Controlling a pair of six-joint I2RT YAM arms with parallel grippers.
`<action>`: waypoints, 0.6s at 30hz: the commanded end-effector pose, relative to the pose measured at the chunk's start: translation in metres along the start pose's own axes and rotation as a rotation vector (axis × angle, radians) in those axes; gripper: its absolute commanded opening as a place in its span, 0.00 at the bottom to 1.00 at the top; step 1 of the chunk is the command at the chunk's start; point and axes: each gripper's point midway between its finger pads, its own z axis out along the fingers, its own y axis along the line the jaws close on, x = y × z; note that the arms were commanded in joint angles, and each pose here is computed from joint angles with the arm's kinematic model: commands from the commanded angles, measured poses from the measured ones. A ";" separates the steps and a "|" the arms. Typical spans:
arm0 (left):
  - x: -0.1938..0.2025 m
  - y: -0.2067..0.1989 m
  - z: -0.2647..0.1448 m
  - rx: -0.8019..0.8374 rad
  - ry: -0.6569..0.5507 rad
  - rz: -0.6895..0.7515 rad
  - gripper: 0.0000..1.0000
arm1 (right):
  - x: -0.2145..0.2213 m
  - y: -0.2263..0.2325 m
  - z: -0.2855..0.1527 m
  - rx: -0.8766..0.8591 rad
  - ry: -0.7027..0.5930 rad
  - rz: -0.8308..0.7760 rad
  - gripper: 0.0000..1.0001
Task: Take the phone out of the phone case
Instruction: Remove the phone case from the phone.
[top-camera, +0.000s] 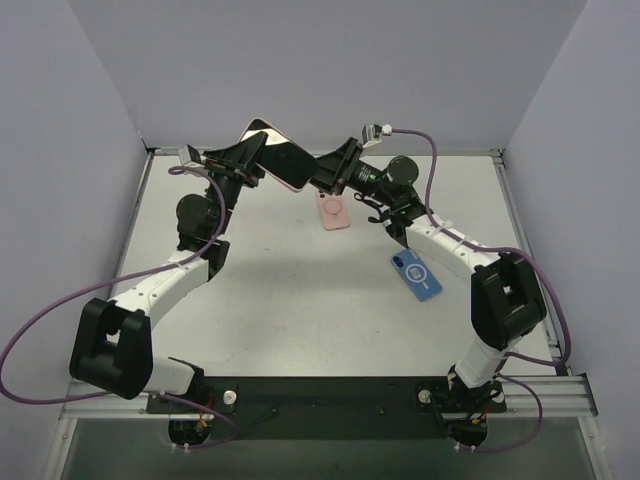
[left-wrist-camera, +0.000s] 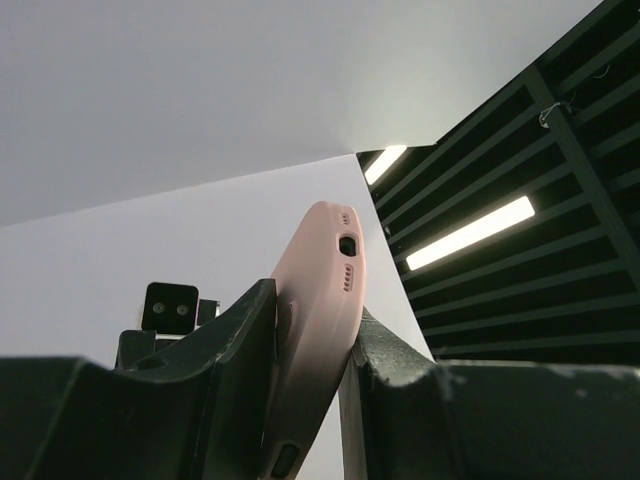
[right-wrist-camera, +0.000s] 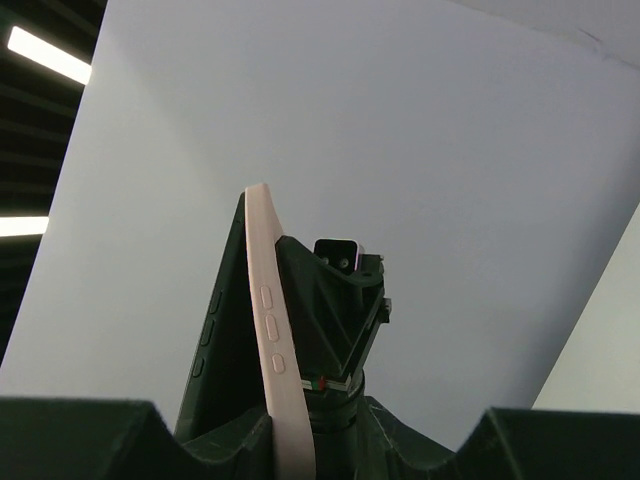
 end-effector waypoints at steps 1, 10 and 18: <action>0.138 -0.145 -0.090 0.518 0.631 -0.219 0.00 | 0.083 -0.065 0.020 0.164 0.220 0.120 0.30; 0.150 -0.106 -0.087 0.397 0.659 -0.251 0.00 | 0.080 -0.064 0.014 0.139 0.209 0.151 0.00; 0.157 -0.070 -0.087 0.254 0.689 -0.241 0.00 | 0.056 -0.086 -0.020 0.277 0.127 0.128 0.00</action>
